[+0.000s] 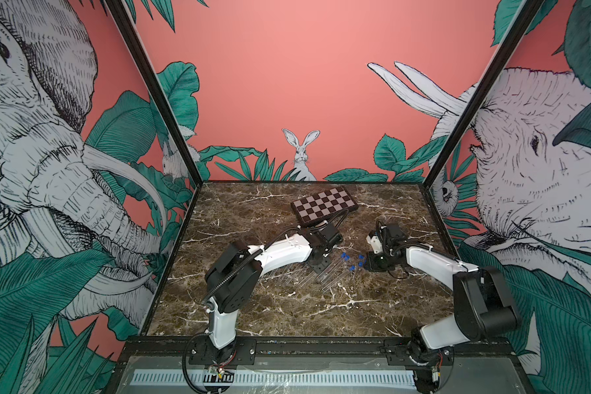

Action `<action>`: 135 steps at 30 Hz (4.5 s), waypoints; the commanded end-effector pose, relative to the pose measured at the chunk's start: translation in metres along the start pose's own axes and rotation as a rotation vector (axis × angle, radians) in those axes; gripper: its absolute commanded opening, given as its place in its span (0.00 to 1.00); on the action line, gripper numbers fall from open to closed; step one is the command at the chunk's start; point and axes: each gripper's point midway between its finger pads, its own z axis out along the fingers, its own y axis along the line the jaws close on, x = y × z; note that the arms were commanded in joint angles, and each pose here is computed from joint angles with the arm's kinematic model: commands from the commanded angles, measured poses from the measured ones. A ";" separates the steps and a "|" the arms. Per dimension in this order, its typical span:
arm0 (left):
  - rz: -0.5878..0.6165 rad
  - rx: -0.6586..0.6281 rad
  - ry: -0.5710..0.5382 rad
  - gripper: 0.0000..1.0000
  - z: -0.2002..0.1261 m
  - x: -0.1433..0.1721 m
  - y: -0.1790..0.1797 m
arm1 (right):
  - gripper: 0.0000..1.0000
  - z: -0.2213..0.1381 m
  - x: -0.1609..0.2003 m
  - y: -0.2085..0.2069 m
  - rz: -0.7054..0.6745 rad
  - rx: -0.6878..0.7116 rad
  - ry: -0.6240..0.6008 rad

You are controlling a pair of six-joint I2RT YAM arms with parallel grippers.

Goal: Remove stoppers from test tubes
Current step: Place the stopper at the center of the board, then pick up the test tube at the center of the board, then open the stopper on the test tube.

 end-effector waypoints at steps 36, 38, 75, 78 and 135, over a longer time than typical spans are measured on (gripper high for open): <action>-0.019 0.108 -0.031 0.37 0.015 -0.045 -0.034 | 0.44 -0.028 -0.004 0.009 -0.008 -0.023 -0.110; -0.016 0.104 -0.027 0.36 0.017 -0.045 -0.034 | 0.48 -0.027 -0.004 0.010 -0.011 -0.033 -0.111; 0.024 0.063 0.060 0.24 0.052 -0.037 -0.036 | 0.57 -0.036 -0.009 0.013 -0.021 -0.039 -0.151; 0.021 0.065 0.061 0.20 0.052 -0.037 -0.036 | 0.59 -0.036 -0.009 0.014 -0.020 -0.044 -0.151; 0.171 0.144 -0.354 0.08 -0.075 0.001 -0.041 | 0.59 -0.068 -0.021 0.147 -0.174 -0.770 -0.183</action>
